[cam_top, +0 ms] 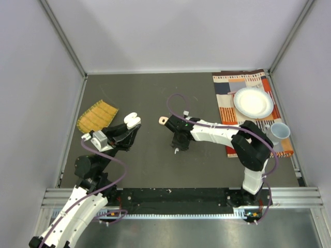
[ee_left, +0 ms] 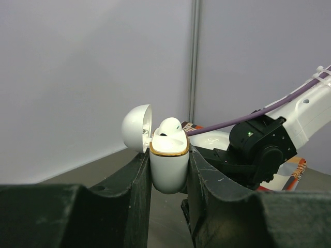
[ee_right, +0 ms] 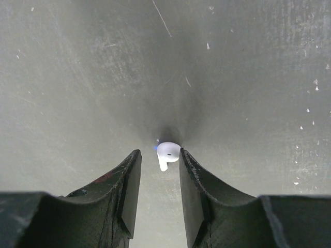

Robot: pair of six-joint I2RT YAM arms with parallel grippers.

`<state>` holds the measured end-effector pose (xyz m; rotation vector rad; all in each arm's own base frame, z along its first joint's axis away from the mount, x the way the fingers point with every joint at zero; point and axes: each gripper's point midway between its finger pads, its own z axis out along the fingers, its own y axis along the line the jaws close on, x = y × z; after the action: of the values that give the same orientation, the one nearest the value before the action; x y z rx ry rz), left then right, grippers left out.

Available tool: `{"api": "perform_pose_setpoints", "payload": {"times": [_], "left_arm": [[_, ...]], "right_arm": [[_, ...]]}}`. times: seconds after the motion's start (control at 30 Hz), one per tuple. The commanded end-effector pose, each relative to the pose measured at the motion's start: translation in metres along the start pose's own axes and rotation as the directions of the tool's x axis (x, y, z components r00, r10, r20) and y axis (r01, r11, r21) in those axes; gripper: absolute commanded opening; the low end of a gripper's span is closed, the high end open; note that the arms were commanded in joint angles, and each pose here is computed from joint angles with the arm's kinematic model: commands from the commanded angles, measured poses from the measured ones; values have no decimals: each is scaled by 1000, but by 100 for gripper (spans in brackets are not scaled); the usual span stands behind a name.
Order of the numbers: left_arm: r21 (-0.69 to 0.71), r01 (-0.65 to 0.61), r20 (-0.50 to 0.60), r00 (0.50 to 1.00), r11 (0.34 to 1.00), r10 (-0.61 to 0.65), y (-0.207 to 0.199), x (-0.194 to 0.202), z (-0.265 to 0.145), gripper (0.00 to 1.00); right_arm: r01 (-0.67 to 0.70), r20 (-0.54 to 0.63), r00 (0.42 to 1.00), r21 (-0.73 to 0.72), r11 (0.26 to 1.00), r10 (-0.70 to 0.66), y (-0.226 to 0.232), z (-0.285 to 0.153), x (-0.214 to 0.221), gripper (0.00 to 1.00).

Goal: Insert the wireless bluetooth earbuds into the charging case
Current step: Pick up the left earbud from the center of the board.

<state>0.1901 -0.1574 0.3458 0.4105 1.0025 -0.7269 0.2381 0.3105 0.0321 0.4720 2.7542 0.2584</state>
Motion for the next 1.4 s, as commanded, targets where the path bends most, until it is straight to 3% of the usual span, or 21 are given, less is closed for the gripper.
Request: {"api": "perform_pose_setpoints", "payload": {"times": [0.0,1.37], "left_arm": [[-9,-1,37,999,1000,1,2,-12,3,0],[-12,13,30,999,1000,-13,2,-8,3,0]], "right_arm": [[-25,23,999,-21,999,25,9,-5,-11,35],[-51,9,999,-9,999,51,1,-5,-6,37]]}}
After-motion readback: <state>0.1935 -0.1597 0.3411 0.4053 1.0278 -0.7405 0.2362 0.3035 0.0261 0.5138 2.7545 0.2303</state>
